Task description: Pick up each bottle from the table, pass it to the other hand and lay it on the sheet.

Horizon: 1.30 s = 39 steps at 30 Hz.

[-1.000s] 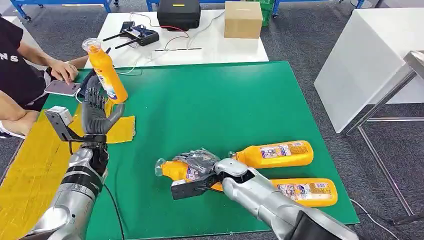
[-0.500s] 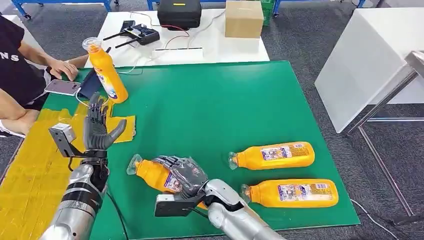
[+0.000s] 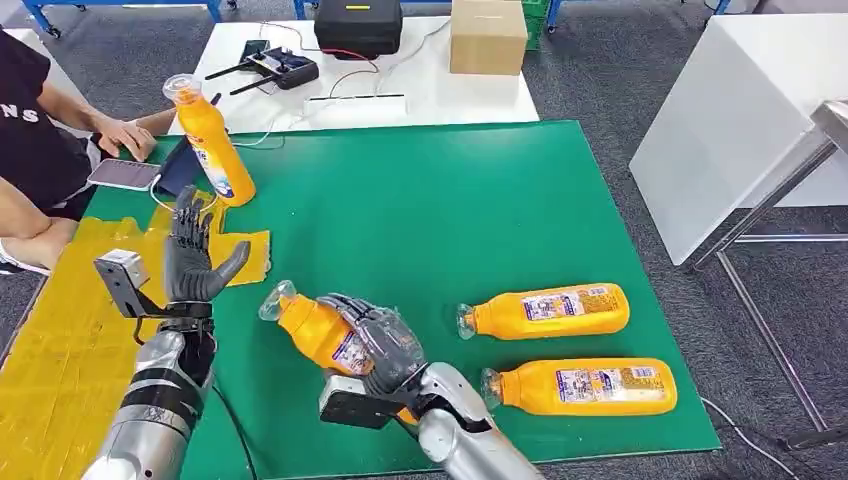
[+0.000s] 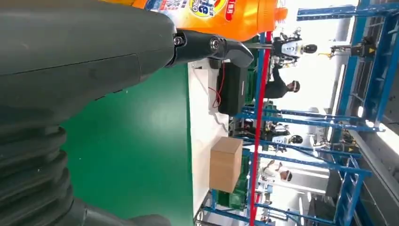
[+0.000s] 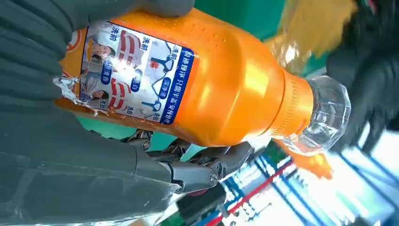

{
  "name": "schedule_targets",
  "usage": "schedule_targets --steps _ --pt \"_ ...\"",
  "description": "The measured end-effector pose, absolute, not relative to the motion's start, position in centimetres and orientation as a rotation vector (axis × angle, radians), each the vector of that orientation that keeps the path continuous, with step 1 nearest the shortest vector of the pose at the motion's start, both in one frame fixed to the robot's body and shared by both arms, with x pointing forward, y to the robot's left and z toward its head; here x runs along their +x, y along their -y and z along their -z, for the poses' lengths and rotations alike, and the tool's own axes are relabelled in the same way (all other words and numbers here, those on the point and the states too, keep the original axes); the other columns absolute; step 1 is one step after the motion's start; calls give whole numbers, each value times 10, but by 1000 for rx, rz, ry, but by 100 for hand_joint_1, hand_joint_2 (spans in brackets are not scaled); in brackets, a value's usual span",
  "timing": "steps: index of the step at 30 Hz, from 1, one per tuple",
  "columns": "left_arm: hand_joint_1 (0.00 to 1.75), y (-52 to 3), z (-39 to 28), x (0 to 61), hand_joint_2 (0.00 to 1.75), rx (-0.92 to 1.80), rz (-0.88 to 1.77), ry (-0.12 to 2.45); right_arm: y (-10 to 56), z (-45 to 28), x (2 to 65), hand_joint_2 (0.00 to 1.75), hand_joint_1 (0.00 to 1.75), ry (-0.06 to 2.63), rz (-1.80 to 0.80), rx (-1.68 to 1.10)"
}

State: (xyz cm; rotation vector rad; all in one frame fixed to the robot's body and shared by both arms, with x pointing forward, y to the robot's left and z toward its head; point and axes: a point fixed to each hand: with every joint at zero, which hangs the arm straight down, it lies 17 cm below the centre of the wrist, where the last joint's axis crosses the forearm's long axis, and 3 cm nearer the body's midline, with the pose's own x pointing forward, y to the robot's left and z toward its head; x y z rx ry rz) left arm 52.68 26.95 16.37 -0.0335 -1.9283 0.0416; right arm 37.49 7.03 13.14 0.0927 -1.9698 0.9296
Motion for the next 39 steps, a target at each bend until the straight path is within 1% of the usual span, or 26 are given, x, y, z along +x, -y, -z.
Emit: schedule_targets --steps 13,17,19,25,31,39 --pt "0 -279 -150 535 175 110 72 1844 -27 -198 388 175 175 2182 -678 -90" --pt "0 -260 -165 528 175 -5 132 1890 0 -225 398 175 175 2252 -590 -169" --pt "0 -245 -174 522 175 -88 162 1915 14 -240 401 175 175 2306 -566 -262" --pt "0 -211 -204 509 175 -289 225 1982 31 -260 403 175 173 2384 -557 -441" --pt "0 -199 -221 502 175 -371 250 2018 36 -267 406 175 175 2405 -556 -478" --pt "0 -191 -224 498 175 -390 275 2023 35 -272 408 175 175 2419 -562 -491"
